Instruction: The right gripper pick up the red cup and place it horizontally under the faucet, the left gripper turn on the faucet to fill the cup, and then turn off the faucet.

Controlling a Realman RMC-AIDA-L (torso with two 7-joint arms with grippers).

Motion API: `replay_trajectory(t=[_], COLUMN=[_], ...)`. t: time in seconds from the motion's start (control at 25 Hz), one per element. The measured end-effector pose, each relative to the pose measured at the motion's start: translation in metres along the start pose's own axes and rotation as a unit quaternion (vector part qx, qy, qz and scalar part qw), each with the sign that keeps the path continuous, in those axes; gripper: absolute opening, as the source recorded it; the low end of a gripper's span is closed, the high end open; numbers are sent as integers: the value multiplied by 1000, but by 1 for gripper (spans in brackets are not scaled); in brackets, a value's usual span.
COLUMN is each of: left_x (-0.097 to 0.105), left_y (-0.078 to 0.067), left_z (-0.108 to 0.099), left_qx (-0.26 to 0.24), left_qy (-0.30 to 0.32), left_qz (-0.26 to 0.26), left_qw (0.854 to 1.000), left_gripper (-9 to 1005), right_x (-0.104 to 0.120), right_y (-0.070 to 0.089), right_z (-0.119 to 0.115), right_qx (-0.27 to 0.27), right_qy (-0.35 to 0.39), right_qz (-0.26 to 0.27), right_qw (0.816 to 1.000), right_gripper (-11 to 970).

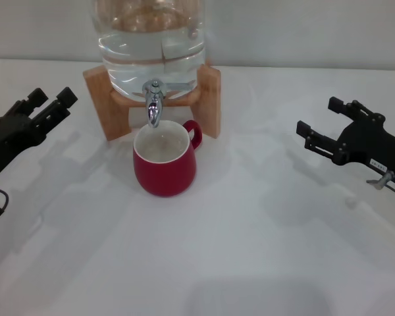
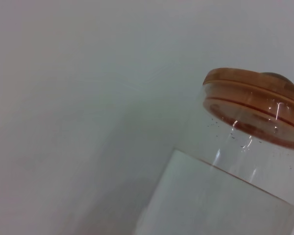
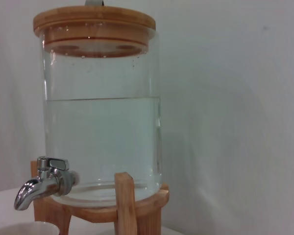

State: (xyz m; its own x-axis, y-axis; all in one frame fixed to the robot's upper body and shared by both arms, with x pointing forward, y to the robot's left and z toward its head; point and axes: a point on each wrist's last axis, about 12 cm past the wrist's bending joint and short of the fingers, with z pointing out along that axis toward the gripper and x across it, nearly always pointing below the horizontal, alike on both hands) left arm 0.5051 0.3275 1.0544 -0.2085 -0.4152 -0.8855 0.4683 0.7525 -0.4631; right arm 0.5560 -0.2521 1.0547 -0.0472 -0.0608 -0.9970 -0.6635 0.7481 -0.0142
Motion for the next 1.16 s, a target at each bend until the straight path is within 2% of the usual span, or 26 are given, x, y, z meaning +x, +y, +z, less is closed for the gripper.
replay_trajectory(t=[0.4,1.16], left_x=[0,0], left_y=[0,0], left_z=[-1,1], left_qx=[-1,1], left_qy=[0,-2], left_qz=[-1,-2], left_qw=[1000,1000], left_gripper=[892,892], right_x=[-4,-3], right_y=[3,4], right_z=[-6,-8], right_qx=[13,18], right_qy=[-44,-48], right_qz=[-2,-5], right_qw=[999,999], right_gripper=[861,858])
